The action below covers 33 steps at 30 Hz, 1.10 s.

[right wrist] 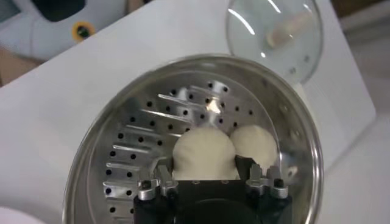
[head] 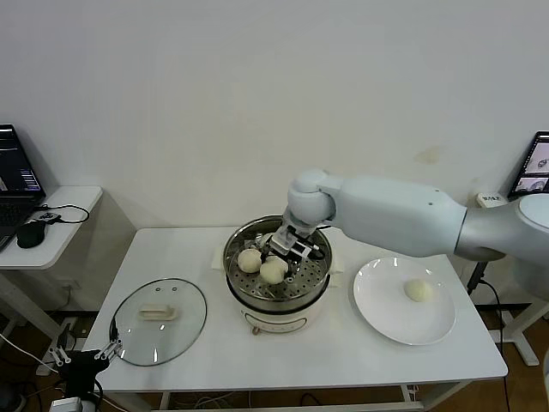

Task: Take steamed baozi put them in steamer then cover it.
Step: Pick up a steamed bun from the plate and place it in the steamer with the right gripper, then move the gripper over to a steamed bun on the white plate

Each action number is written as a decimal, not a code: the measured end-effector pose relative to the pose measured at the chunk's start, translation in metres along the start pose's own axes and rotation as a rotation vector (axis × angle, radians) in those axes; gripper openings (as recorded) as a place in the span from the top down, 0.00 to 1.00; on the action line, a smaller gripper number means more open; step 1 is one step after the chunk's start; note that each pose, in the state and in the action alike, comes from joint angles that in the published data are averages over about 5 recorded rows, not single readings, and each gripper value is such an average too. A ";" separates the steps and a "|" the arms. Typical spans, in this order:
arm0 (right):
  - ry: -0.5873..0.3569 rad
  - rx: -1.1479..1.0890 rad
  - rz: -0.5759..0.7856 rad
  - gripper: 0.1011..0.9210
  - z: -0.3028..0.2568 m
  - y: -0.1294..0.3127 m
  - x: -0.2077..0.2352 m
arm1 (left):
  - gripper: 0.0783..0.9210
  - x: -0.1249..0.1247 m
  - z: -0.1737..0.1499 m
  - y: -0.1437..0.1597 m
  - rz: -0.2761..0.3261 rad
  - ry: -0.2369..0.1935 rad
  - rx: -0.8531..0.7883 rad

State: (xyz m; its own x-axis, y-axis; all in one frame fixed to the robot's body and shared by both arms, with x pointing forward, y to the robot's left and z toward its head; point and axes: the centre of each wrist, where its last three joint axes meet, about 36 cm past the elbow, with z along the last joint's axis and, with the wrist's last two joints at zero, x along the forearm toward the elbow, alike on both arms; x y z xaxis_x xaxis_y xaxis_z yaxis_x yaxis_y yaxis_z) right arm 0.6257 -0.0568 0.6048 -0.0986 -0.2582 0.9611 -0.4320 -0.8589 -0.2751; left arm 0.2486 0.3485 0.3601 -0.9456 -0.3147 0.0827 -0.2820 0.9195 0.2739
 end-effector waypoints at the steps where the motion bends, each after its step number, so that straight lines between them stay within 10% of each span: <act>1: -0.002 0.014 -0.005 0.34 -0.001 0.001 -0.002 | 0.12 0.000 0.000 0.000 0.000 0.000 0.000; 17: -0.016 0.092 -0.010 0.13 0.001 0.010 -0.010 | 0.12 -0.001 0.002 -0.003 0.003 0.001 0.004; 33: 0.062 -0.255 0.129 0.12 0.046 0.041 0.073 | 0.12 -0.009 -0.001 0.004 0.020 -0.013 -0.031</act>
State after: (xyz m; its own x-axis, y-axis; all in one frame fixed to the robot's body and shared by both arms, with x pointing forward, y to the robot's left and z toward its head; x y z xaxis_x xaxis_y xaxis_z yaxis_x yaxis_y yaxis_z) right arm 0.6415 -0.1313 0.6626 -0.2186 -0.3238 0.9205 -0.6229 -0.6798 -0.3871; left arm 0.2558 0.3551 0.3613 -0.9532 -0.2926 0.0758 -0.2577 0.9178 0.3022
